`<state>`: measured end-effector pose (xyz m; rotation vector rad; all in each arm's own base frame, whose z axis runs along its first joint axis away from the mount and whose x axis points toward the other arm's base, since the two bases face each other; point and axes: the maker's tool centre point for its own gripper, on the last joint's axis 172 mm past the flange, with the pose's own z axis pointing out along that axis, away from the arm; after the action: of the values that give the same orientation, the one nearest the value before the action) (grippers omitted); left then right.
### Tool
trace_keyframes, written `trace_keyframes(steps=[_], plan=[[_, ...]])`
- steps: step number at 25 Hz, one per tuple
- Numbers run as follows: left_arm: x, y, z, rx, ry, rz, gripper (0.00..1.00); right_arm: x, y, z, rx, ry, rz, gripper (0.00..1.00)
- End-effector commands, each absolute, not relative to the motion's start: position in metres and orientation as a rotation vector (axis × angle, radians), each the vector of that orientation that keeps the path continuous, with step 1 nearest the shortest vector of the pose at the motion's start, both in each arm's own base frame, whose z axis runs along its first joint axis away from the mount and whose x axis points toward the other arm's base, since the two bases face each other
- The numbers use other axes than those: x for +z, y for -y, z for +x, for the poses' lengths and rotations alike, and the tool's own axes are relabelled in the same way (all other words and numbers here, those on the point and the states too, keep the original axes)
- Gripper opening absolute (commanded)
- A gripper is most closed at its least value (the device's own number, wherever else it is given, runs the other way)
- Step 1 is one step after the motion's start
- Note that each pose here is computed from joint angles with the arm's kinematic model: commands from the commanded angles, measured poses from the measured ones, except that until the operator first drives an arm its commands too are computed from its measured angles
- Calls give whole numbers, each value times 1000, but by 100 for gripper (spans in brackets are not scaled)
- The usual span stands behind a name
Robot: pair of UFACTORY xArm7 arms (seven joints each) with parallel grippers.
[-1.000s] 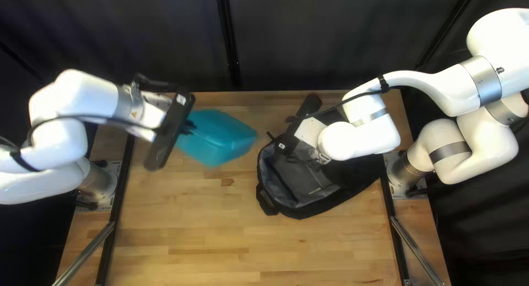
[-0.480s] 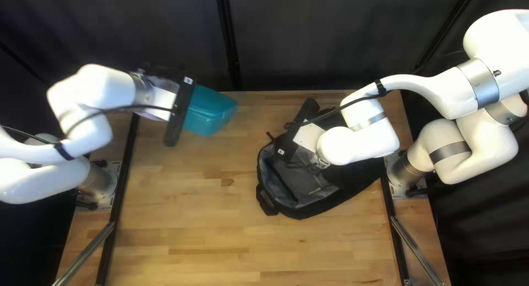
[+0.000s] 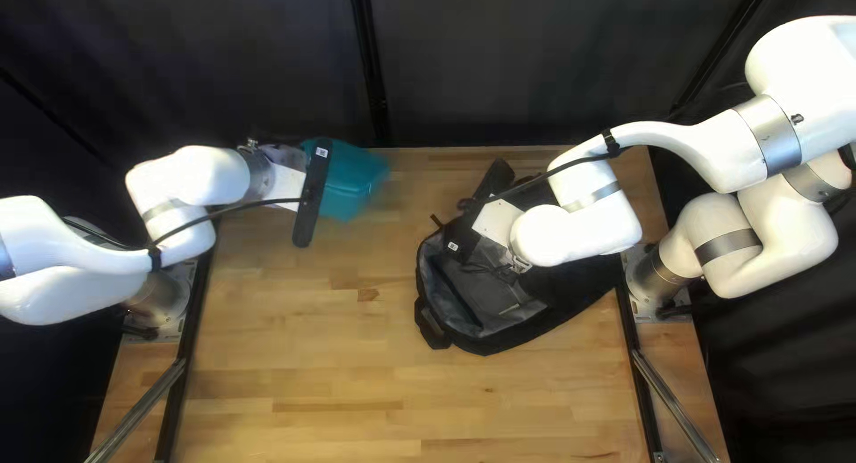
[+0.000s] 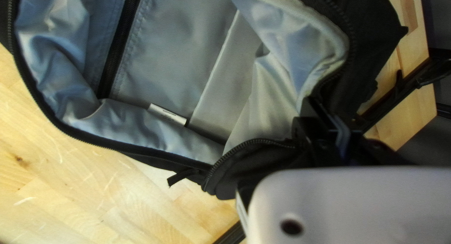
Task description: Remove a lunch box from a kids backpack
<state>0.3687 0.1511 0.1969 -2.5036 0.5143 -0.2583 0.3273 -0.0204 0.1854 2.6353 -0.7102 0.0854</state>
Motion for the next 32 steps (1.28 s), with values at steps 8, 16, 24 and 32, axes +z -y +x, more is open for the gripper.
trace_keyframes(steps=[8,16,24,32], plan=[[158,-104,377,-289,-510,-2622,0,181,21,325,87,715,2639,0],[134,-62,383,-278,-486,-2760,0,178,20,327,94,713,2641,0],[128,-29,382,-282,-508,-2900,1,176,19,328,102,713,2644,0],[105,6,372,-246,-517,-2882,3,172,18,331,105,714,2647,0]])
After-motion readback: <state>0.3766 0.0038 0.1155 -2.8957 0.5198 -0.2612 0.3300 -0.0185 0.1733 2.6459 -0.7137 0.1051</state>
